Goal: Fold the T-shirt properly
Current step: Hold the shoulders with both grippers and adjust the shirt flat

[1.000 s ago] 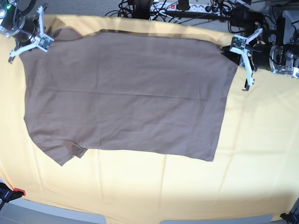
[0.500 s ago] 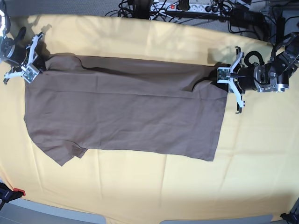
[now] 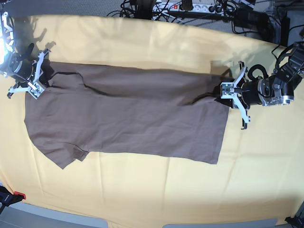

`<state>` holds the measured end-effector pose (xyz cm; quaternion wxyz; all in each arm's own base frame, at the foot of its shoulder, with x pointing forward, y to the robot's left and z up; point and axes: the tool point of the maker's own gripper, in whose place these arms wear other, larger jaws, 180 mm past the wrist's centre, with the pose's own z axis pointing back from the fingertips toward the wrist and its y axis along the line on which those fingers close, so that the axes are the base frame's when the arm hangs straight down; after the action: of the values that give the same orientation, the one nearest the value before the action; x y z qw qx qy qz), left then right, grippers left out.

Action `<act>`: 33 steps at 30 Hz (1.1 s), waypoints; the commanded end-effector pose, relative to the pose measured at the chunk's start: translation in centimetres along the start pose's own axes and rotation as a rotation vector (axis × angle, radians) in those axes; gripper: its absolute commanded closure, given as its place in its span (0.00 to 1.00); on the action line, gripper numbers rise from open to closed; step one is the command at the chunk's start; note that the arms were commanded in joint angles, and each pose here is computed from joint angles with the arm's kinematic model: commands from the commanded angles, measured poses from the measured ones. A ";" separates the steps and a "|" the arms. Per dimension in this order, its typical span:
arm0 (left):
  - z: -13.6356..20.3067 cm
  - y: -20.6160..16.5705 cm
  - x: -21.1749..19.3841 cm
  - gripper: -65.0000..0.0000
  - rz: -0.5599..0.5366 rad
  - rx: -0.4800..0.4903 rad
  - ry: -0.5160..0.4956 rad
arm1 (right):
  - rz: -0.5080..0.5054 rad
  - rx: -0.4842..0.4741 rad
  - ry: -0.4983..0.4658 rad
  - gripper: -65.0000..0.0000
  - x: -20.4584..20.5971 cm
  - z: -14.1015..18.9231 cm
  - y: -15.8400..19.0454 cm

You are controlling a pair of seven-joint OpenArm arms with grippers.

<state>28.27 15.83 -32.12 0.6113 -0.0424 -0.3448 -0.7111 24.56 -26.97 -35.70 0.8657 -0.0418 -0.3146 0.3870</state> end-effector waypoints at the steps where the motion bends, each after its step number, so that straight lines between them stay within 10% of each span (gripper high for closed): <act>1: 0.8 1.2 0.3 1.00 -0.013 0.031 -0.011 | 0.018 -0.031 -0.017 0.97 0.7 0.5 -1.3; 6: 1.3 2.7 0.3 0.55 -0.037 0.068 0.000 | 0.017 -0.094 0.022 0.29 0.6 0.8 -3.0; 19: 3.2 3.4 -0.4 0.54 -0.045 0.044 0.026 | 0.012 -0.396 0.082 0.27 3.7 4.5 -7.3; 33: 3.7 1.4 -1.5 0.54 0.003 -0.013 0.041 | 0.133 -0.043 0.321 0.27 -3.6 4.1 1.7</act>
<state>28.12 18.88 -30.46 0.6224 -0.0361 -0.3170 -0.7147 18.65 -28.45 -35.65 0.8814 -0.1297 -0.1703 0.4211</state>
